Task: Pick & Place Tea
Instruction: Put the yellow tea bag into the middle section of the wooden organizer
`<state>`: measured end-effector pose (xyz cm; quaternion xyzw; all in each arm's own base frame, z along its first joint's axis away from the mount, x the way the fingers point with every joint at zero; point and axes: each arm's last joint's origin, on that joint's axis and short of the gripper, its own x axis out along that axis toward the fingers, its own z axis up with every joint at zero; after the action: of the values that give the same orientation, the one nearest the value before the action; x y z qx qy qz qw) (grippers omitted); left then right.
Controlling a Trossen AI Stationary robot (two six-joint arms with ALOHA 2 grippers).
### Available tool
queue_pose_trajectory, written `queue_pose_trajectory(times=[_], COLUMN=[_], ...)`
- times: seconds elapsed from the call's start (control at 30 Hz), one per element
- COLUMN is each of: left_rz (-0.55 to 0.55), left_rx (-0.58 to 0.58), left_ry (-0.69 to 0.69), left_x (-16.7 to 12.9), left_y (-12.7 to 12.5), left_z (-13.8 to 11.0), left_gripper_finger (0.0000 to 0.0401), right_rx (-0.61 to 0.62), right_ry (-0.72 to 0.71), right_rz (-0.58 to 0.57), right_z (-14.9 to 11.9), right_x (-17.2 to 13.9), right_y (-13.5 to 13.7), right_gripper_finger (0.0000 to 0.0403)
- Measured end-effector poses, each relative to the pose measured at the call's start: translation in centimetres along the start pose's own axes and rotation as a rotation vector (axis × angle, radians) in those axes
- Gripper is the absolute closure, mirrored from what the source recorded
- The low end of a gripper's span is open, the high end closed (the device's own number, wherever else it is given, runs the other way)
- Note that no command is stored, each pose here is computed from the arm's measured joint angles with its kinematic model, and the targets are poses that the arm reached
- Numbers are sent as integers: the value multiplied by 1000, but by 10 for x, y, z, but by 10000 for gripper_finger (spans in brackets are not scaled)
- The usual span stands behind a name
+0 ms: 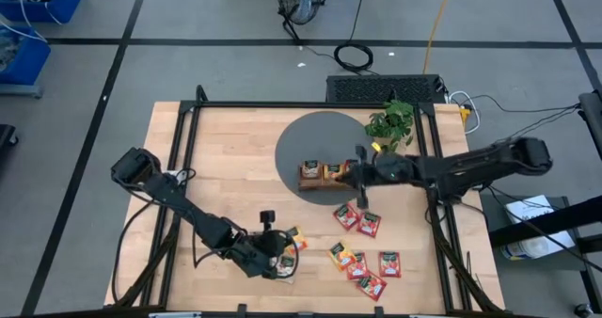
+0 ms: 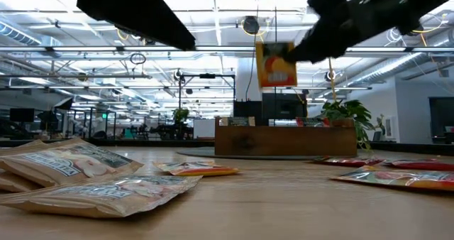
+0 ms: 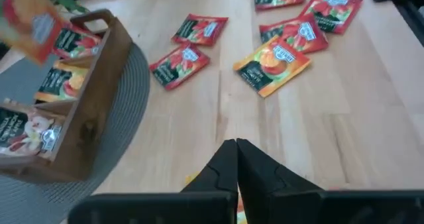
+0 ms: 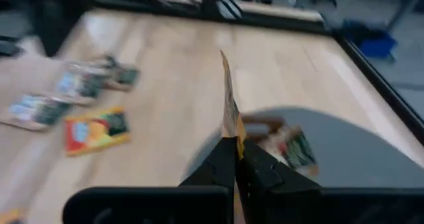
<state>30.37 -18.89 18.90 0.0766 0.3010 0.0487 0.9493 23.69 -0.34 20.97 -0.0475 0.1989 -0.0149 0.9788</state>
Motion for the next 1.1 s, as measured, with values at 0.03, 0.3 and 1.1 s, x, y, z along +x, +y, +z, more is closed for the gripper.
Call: queue_pose_trajectory(times=[0.03, 0.3, 1.1], left_rz=[3, 12, -3], left_rx=[0, -42, -47], left_ry=[6, 17, 31], left_x=[1, 9, 12], left_y=[1, 10, 13], left_z=[-4, -23, -26], left_gripper_finger=[397, 389, 386], right_rx=[14, 174, 204], right_ry=[14, 112, 164], right_rz=[-5, -37, -74], right_z=[-3, -26, -18], right_x=[2, 21, 6], right_y=[-6, -39, -49], right_gripper_finger=[403, 403, 403])
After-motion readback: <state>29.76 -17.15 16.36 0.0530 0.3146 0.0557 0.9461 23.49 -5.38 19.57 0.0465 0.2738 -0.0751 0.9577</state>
